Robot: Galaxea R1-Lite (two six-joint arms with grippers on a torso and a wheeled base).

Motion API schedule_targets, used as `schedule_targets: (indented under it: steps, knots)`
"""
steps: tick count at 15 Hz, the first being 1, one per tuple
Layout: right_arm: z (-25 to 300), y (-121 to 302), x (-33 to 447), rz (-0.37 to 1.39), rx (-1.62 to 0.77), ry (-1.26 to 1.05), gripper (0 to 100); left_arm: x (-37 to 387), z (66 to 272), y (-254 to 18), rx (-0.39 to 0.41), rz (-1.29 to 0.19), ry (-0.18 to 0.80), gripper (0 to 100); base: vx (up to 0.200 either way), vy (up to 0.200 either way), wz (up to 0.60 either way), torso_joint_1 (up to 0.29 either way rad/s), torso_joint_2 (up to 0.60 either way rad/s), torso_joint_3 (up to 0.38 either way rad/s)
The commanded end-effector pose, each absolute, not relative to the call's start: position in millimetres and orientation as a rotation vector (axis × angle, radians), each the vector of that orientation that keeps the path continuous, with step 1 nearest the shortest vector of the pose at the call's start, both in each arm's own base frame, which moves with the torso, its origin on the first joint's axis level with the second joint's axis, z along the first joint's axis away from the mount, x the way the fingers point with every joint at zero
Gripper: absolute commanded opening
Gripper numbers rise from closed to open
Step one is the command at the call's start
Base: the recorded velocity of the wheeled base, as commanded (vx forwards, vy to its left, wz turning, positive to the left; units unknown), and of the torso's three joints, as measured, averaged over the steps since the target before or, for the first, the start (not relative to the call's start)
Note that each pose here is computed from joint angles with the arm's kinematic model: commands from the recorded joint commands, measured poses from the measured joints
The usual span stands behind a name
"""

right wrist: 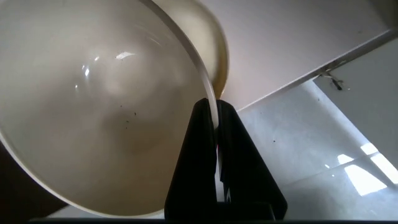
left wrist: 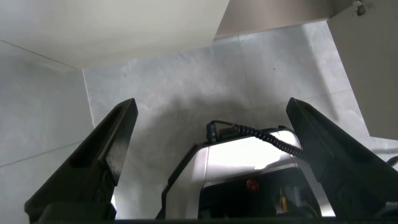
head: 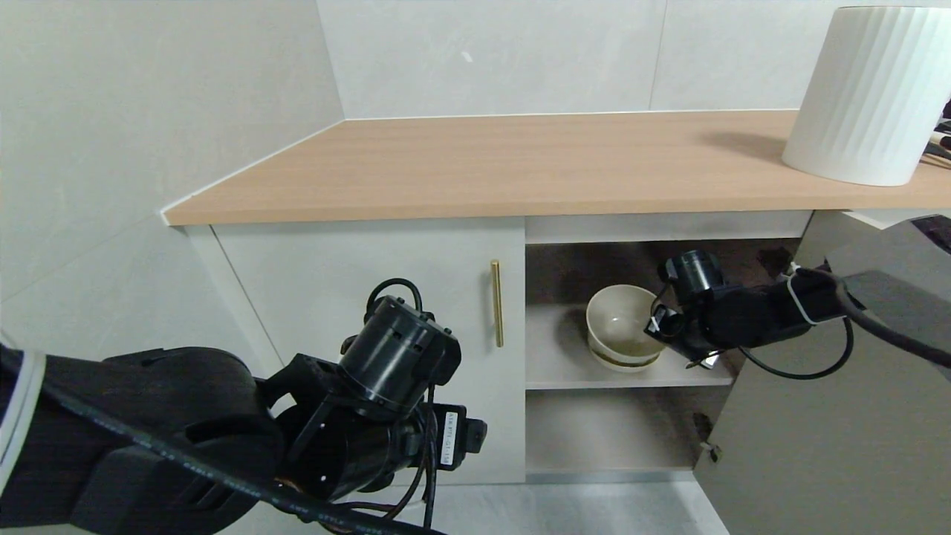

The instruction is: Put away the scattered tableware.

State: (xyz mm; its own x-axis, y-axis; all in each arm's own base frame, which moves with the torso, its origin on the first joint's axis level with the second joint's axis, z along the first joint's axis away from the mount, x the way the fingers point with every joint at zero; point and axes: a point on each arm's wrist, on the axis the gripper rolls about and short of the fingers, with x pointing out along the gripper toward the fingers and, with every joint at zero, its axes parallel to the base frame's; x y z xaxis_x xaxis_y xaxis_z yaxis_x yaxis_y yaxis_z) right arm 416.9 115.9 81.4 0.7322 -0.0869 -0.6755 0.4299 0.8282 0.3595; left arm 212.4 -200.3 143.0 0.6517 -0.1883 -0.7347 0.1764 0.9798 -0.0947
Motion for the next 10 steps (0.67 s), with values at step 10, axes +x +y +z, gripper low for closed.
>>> schedule_targets:
  steps: [10]
  knots:
    - [56, 113, 432, -0.314, 0.533, 0.691, 0, 213, 143, -200, -0.015, -0.205, 0.837, 100, 0.0, 0.0, 0.0, 0.0, 0.0, 0.0]
